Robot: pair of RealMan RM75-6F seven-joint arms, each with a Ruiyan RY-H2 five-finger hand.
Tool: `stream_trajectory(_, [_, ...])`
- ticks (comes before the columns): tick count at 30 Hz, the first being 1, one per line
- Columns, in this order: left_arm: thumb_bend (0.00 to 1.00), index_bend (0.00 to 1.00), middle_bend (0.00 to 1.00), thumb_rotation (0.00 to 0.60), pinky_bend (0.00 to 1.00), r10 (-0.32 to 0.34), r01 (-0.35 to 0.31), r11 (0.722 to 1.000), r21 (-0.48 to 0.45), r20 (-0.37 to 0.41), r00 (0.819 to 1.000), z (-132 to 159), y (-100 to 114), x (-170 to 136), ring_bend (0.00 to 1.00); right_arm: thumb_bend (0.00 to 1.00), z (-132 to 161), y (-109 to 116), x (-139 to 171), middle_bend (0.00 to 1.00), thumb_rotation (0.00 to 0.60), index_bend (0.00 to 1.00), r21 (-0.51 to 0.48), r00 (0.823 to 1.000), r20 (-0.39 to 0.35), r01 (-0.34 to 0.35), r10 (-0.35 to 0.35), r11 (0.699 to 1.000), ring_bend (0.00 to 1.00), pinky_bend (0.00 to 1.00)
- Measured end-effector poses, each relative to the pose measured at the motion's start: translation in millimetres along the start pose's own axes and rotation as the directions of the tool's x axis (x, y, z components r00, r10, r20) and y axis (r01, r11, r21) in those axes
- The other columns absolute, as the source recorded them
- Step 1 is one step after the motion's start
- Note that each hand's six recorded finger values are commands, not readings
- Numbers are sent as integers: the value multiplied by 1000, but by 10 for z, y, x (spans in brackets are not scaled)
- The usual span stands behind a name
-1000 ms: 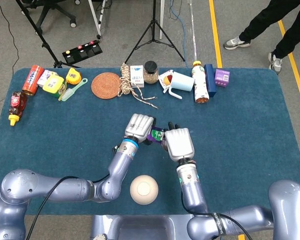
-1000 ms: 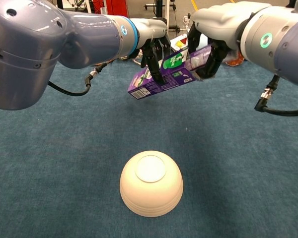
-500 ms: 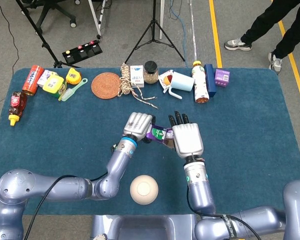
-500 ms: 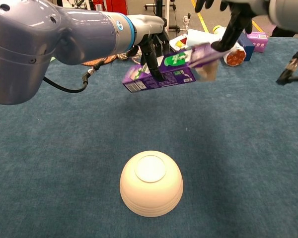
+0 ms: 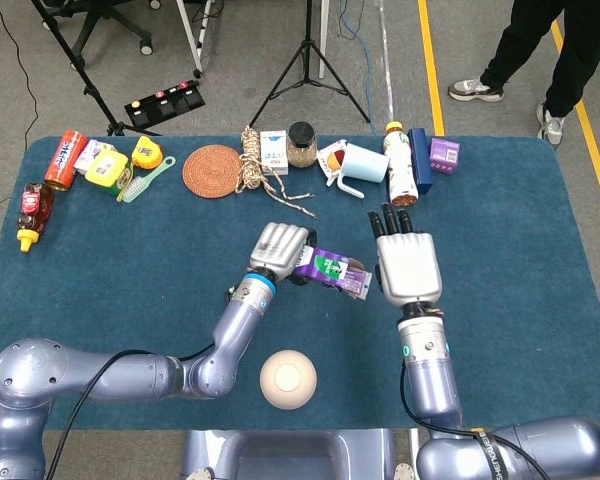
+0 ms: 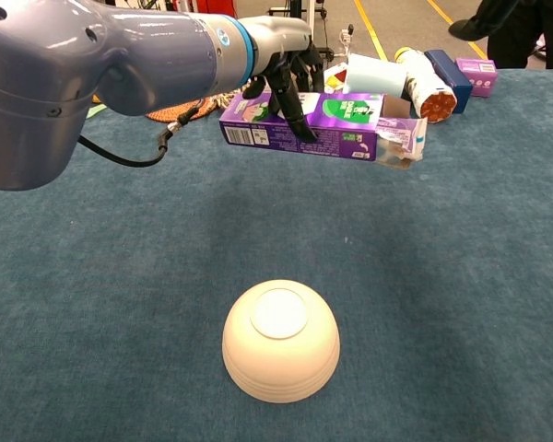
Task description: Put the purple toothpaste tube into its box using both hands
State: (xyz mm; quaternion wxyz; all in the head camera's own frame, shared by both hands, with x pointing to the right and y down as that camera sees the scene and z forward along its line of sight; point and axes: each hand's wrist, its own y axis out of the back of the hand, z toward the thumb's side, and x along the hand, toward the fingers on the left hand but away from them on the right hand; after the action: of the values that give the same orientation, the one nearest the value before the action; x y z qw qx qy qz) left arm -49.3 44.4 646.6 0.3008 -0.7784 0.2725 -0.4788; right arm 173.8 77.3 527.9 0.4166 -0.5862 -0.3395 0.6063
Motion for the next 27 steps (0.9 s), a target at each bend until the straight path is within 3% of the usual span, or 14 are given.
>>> stream_trajectory(8, [254,617,568,600,820,53,-44,993,-109,80,995,15,128,-28,592,392,-559,54,-246,108,600,124,55,985,150,75,-83,996,154,509])
stream_trajectory(15, [254,617,568,600,820,83,-31,961,-276,179,980,-31,198,-91,592,391,-1121,-13,-394,113,600,124,45,962,252,100,-108,994,157,506])
stream_trajectory(21, [254,618,568,600,820,97,2,912,-410,220,971,-158,214,-129,592,391,-1600,-132,-479,115,600,124,77,935,335,92,-113,993,159,506])
stream_trajectory(27, [254,618,568,600,820,114,-3,909,-417,242,963,-323,204,-123,592,392,-1857,-270,-481,115,600,124,74,926,369,59,-82,996,160,506])
